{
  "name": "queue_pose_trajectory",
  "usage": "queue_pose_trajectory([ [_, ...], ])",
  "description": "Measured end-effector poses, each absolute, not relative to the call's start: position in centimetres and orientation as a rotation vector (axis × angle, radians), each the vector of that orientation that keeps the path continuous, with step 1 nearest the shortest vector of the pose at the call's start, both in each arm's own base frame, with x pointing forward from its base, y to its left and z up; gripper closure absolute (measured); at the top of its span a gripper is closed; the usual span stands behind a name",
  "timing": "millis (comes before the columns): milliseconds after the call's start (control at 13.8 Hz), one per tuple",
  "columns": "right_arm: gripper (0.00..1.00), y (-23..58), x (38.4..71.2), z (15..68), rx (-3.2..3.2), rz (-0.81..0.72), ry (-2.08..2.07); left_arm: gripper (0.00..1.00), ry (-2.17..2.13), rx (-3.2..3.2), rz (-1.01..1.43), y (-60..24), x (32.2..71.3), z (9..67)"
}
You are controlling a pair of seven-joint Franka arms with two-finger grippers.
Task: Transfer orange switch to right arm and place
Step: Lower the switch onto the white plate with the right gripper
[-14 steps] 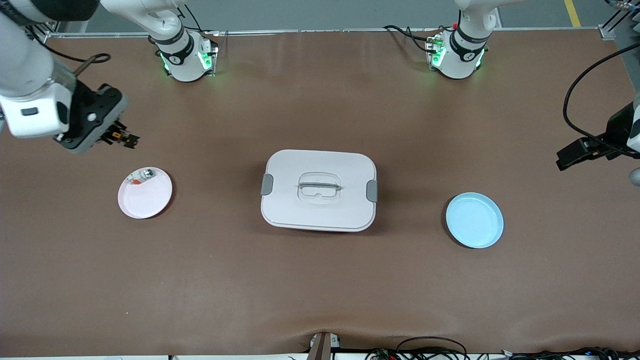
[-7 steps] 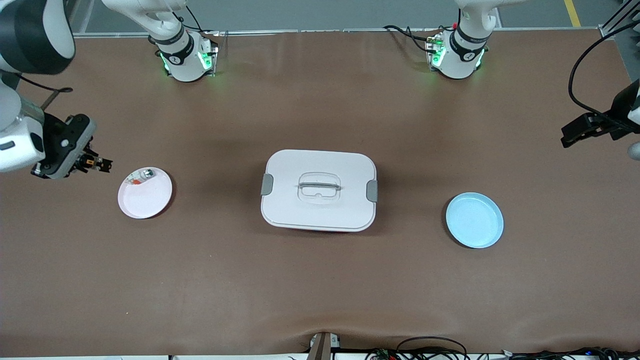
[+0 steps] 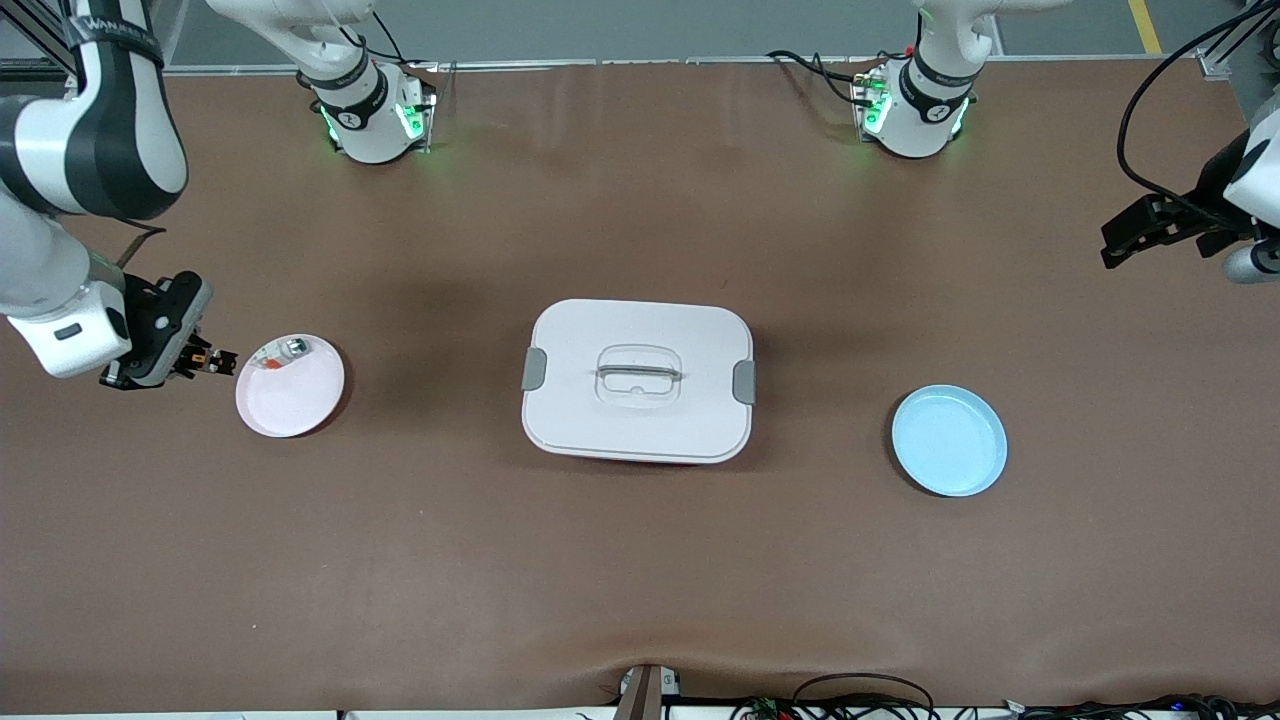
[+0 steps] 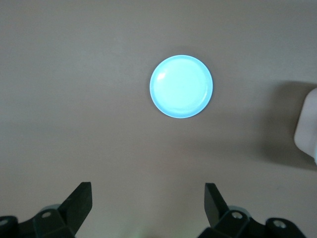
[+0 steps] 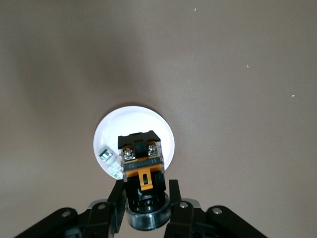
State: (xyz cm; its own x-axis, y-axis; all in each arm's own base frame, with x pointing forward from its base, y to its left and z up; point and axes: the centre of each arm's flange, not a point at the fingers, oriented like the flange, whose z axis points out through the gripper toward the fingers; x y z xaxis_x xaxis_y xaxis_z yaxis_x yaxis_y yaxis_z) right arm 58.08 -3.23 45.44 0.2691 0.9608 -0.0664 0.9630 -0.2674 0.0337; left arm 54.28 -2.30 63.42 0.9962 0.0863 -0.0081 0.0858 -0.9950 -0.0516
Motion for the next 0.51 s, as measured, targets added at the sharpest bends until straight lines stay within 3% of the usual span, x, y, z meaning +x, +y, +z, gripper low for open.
queue_pose_trajectory([
  [509,0.61,-5.6,54.8,35.7,2.397,0.049,1.859,0.0,-0.117,-3.103,-0.006,-2.7,54.2,64.3],
])
